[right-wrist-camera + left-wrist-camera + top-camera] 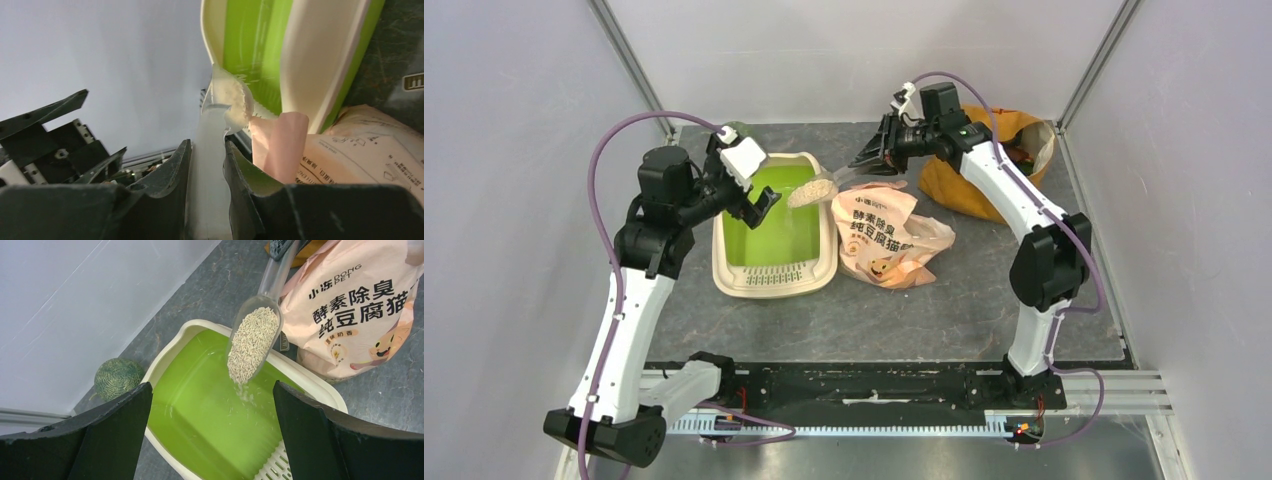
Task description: Fill the litter box with clean litter
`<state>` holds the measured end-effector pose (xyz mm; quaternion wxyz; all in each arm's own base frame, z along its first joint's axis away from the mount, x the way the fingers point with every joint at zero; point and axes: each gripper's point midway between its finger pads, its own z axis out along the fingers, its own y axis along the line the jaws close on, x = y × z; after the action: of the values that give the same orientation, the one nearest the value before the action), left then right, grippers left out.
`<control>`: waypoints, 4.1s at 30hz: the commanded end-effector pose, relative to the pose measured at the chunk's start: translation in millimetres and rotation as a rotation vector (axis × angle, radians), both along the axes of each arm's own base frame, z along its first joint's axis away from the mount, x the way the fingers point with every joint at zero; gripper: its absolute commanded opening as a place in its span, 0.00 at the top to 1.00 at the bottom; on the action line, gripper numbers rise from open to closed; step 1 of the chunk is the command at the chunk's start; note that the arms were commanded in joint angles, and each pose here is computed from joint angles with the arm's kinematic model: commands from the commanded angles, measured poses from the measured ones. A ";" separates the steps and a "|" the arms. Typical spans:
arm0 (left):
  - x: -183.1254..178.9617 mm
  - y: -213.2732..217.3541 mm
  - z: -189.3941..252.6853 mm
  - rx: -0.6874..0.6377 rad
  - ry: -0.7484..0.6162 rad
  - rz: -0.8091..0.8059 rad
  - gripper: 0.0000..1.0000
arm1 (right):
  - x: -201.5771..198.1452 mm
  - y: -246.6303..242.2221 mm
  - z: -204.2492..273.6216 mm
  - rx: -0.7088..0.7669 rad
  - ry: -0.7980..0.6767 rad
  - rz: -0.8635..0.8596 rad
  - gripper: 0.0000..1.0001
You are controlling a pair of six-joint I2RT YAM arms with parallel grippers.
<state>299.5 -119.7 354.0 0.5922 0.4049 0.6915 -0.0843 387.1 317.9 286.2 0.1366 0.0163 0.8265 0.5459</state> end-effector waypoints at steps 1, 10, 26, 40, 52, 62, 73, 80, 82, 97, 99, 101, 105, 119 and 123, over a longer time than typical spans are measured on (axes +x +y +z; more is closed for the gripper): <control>-0.2 3.7 10.9 -0.026 -0.042 0.027 0.03 | 1.5 8.4 2.7 -0.089 -0.112 0.022 1.00; 6.8 16.2 16.0 -0.036 -0.082 0.114 0.03 | -0.7 24.5 -5.2 -0.283 -0.294 0.070 1.00; 12.1 34.4 23.9 -0.028 -0.133 0.221 0.03 | -26.1 68.9 19.0 -0.538 -0.712 0.190 1.00; 12.6 28.1 26.9 -0.071 -0.101 0.208 0.02 | -36.6 33.1 139.0 0.017 -0.599 0.078 1.00; 2.8 -20.9 18.5 -0.109 0.041 -0.077 0.03 | -75.8 -177.8 170.5 0.062 -0.447 -0.265 1.00; 16.4 -115.4 -31.2 0.097 0.164 -0.570 0.04 | -129.4 -255.6 68.3 -0.203 -0.204 -0.395 1.00; 21.6 -201.5 -76.3 0.190 0.231 -0.868 0.07 | -147.7 -264.5 41.0 -0.295 -0.126 -0.391 1.00; 4.1 -205.3 -98.1 0.223 0.281 -0.933 0.26 | -135.1 -264.4 12.5 -0.320 -0.062 -0.378 1.00; -0.5 -203.7 -99.3 0.227 0.292 -0.945 0.31 | -128.8 -261.6 11.2 -0.313 -0.067 -0.374 1.00; -14.7 -192.6 -100.7 0.322 0.245 -1.004 0.45 | -99.2 -246.3 35.2 -0.257 -0.160 -0.365 1.00; -14.1 -193.4 -97.7 0.319 0.239 -1.002 0.45 | -100.9 -240.1 21.1 -0.302 -0.157 -0.327 1.00; -12.1 -194.5 -95.1 0.313 0.234 -0.991 0.45 | -104.9 -230.3 8.3 -0.350 -0.155 -0.280 1.00; -9.6 -194.1 -93.1 0.318 0.223 -0.977 0.47 | -111.1 -225.0 -7.2 -0.422 -0.146 -0.233 1.00; -9.2 -195.8 -91.5 0.352 0.194 -0.954 0.91 | -94.1 -183.8 -63.1 -0.548 -0.139 -0.156 1.00; -10.8 -195.7 -95.3 0.366 0.195 -0.958 0.98 | -85.7 -175.5 -66.9 -0.592 -0.161 -0.157 1.00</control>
<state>295.0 -319.0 240.7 0.3191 0.7546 0.5017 -0.2775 283.5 144.1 222.2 0.2126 -0.0049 0.9262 0.3112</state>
